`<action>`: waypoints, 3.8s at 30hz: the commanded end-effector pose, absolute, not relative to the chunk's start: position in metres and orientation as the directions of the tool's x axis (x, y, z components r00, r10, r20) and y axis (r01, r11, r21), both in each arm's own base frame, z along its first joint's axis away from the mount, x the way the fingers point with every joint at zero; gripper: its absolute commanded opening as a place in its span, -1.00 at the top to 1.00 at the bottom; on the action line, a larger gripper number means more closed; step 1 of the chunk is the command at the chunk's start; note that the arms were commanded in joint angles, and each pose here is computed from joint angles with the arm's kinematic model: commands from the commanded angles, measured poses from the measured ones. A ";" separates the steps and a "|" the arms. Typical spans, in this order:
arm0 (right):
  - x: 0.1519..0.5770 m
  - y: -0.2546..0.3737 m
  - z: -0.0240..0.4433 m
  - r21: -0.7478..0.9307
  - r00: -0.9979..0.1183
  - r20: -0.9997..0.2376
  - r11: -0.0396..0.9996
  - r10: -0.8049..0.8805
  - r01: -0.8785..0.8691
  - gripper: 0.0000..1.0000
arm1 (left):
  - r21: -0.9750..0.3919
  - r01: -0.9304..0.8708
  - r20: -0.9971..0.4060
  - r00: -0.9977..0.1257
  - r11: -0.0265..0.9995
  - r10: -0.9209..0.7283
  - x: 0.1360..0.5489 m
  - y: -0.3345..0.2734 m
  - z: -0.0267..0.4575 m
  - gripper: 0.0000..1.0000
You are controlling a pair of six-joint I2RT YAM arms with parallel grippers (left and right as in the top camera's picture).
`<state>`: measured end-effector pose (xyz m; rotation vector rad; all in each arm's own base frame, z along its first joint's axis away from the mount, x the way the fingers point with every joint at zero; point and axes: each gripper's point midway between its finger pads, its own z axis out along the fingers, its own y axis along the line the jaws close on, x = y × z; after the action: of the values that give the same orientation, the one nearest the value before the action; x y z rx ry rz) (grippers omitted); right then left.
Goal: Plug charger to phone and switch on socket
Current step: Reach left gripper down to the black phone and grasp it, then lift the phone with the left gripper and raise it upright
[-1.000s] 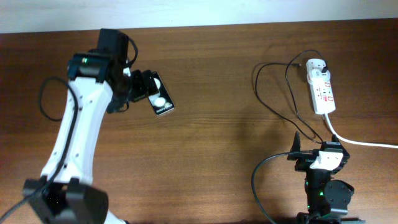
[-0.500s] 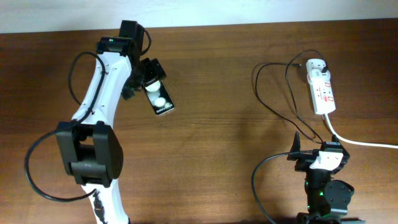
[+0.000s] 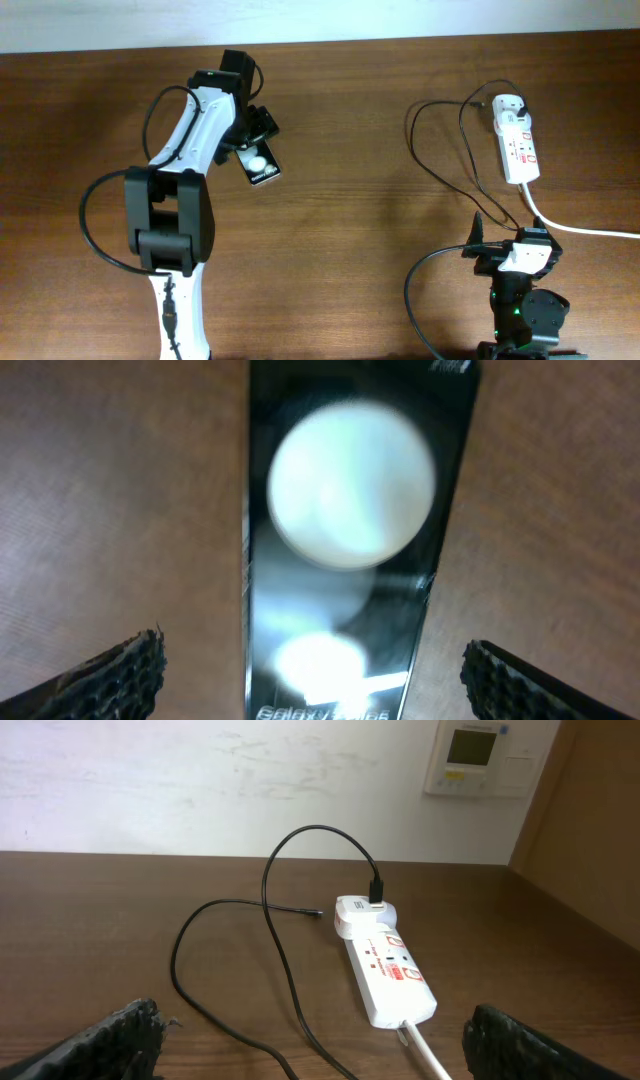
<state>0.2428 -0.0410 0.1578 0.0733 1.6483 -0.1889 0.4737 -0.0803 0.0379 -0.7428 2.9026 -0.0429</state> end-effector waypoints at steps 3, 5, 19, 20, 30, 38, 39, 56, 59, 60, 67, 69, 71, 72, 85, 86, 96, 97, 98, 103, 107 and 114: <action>0.242 -0.043 0.155 -0.075 -0.092 -0.994 0.982 -0.059 0.172 -0.97 | -0.053 -0.495 -0.128 -0.858 0.867 -0.497 0.482 -0.079 0.017 -0.98; 0.242 -0.043 0.155 -0.075 -0.092 -0.994 0.982 -0.059 0.172 -0.97 | -0.052 -0.495 -0.127 -0.858 0.867 -0.497 0.483 -0.079 0.012 -0.98; 0.242 -0.043 0.155 -0.075 -0.092 -0.994 0.982 -0.059 0.172 -0.97 | -0.019 -0.457 -0.047 -0.888 0.889 -0.457 0.469 -0.102 -0.028 -0.98; 0.242 -0.043 0.155 -0.075 -0.092 -0.994 0.982 -0.059 0.172 -0.97 | -0.019 -0.450 -0.048 -0.892 0.893 -0.450 0.468 -0.106 -0.028 -1.00; 0.242 -0.043 0.155 -0.075 -0.092 -0.994 0.982 -0.059 0.172 -0.97 | 0.031 -0.464 -0.089 -0.883 0.885 -0.460 0.472 -0.089 -0.028 -0.95; 0.242 -0.043 0.155 -0.075 -0.092 -0.994 0.982 -0.059 0.172 -0.97 | 0.041 -0.491 -0.098 -0.869 0.870 -0.485 0.475 -0.073 -0.028 -0.86; 0.242 -0.043 0.155 -0.075 -0.092 -0.994 0.982 -0.059 0.172 -0.97 | 0.041 -0.491 -0.097 -0.869 0.870 -0.485 0.474 -0.073 -0.028 -0.79; 0.242 -0.043 0.155 -0.075 -0.092 -0.994 0.982 -0.059 0.172 -0.97 | 0.024 -0.488 -0.041 -0.873 0.873 -0.487 0.466 -0.080 -0.023 -0.39; 0.242 -0.043 0.155 -0.075 -0.092 -0.994 0.982 -0.060 0.172 -0.97 | -0.006 -0.488 -0.078 -0.870 0.873 -0.487 0.482 -0.083 0.011 -0.34; 0.242 -0.043 0.155 -0.075 -0.092 -0.994 0.982 -0.060 0.172 -0.97 | -0.015 -0.488 -0.088 -0.869 0.873 -0.487 0.486 -0.084 0.025 -0.32; 0.242 -0.043 0.155 -0.075 -0.092 -0.994 0.982 -0.059 0.172 -0.97 | -0.054 -0.483 -0.135 -0.863 0.874 -0.486 0.484 -0.084 0.131 -0.30; 0.242 -0.043 0.155 -0.075 -0.092 -0.994 0.982 -0.059 0.172 -0.97 | -0.072 -0.473 -0.165 -0.862 0.878 -0.479 0.479 -0.082 0.162 -0.30; 0.242 -0.043 0.155 -0.075 -0.092 -0.994 0.982 -0.059 0.172 -0.97 | -0.123 -0.420 -0.216 -0.873 0.899 -0.438 0.480 -0.086 0.192 -0.31; 0.242 -0.043 0.155 -0.075 -0.092 -0.994 0.982 -0.059 0.172 -0.97 | -0.141 -0.416 -0.238 -0.867 0.898 -0.438 0.480 -0.086 0.203 -0.31; 0.242 -0.043 0.155 -0.075 -0.092 -0.994 0.982 -0.059 0.172 -0.97 | -0.422 -0.143 -0.572 -0.725 0.895 -0.385 0.375 -0.088 0.419 -0.27; 0.242 -0.043 0.155 -0.075 -0.092 -0.994 0.982 -0.060 0.172 -0.97 | -0.434 -0.122 -0.599 -0.701 0.893 -0.387 0.362 -0.087 0.434 -0.27; 0.242 -0.043 0.155 -0.075 -0.092 -0.994 0.982 -0.059 0.172 -0.97 | -0.478 0.025 -0.591 -0.749 0.878 -0.301 0.302 -0.128 0.451 -0.22; 0.242 -0.043 0.155 -0.075 -0.092 -0.994 0.982 -0.060 0.172 -0.97 | -0.477 -0.007 -0.557 -0.771 0.879 -0.309 0.305 -0.129 0.440 -0.23; 0.242 -0.043 0.155 -0.075 -0.092 -0.994 0.982 -0.059 0.172 -0.97 | -0.466 -0.029 -0.527 -0.794 0.884 -0.304 0.309 -0.130 0.427 -0.21; 0.242 -0.043 0.155 -0.075 -0.092 -0.994 0.982 -0.059 0.172 -0.97 | -0.398 -0.160 -0.345 -0.886 0.903 -0.309 0.326 -0.136 0.350 -0.22; 0.242 -0.043 0.155 -0.075 -0.092 -0.994 0.982 -0.059 0.172 -0.97 | -0.390 -0.190 -0.236 -0.925 0.901 -0.297 0.330 -0.147 0.305 -0.21; 0.242 -0.043 0.155 -0.075 -0.092 -0.994 0.982 -0.060 0.172 -0.97 | -0.318 -0.251 -0.094 -0.951 0.914 -0.294 0.322 -0.147 0.237 -0.21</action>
<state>0.2428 -0.0410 0.1578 0.0739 1.6482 -0.1883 0.3273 -0.1436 0.2510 -0.4082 2.9088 -0.4455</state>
